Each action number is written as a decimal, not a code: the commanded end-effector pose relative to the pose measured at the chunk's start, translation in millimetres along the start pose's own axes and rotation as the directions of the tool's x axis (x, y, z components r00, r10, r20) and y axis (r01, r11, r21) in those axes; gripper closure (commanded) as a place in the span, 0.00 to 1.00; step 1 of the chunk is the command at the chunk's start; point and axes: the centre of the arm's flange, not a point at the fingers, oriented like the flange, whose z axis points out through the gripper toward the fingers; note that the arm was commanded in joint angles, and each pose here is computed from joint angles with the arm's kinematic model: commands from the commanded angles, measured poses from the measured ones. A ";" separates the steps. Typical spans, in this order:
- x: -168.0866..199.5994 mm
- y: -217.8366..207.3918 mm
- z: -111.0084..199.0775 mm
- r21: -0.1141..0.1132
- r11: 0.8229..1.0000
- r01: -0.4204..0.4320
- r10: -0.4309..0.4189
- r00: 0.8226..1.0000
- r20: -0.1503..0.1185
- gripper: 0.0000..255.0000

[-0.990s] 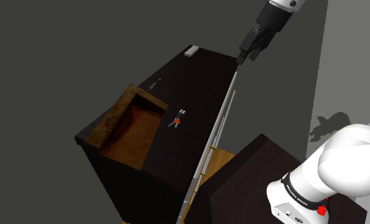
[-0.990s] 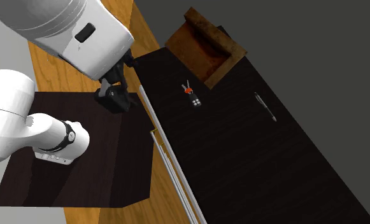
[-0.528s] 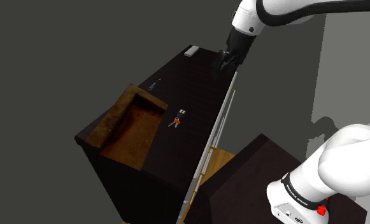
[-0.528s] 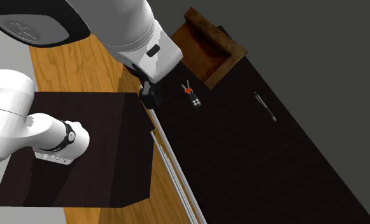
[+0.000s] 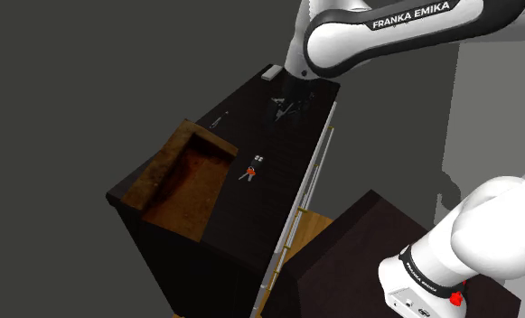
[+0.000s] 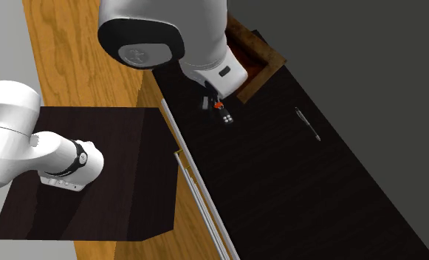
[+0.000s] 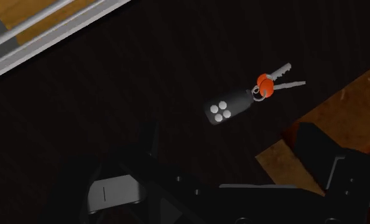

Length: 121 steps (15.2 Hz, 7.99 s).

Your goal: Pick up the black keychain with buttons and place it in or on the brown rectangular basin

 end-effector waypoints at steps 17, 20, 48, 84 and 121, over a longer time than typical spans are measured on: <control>59.4 -38.1 150.2 -0.043 0.997 -0.064 0.067 0.996 0.065 0.00; 59.4 -38.1 150.2 -0.043 0.997 -0.064 0.067 0.996 0.065 0.00; 63.3 -40.9 76.4 -0.043 0.997 -0.064 0.067 0.996 0.065 1.00; 123.7 -247.9 -20.5 -0.043 0.997 -0.064 0.067 0.996 0.065 1.00; 123.0 -246.8 8.3 -0.043 0.997 -0.064 0.067 0.996 0.065 0.00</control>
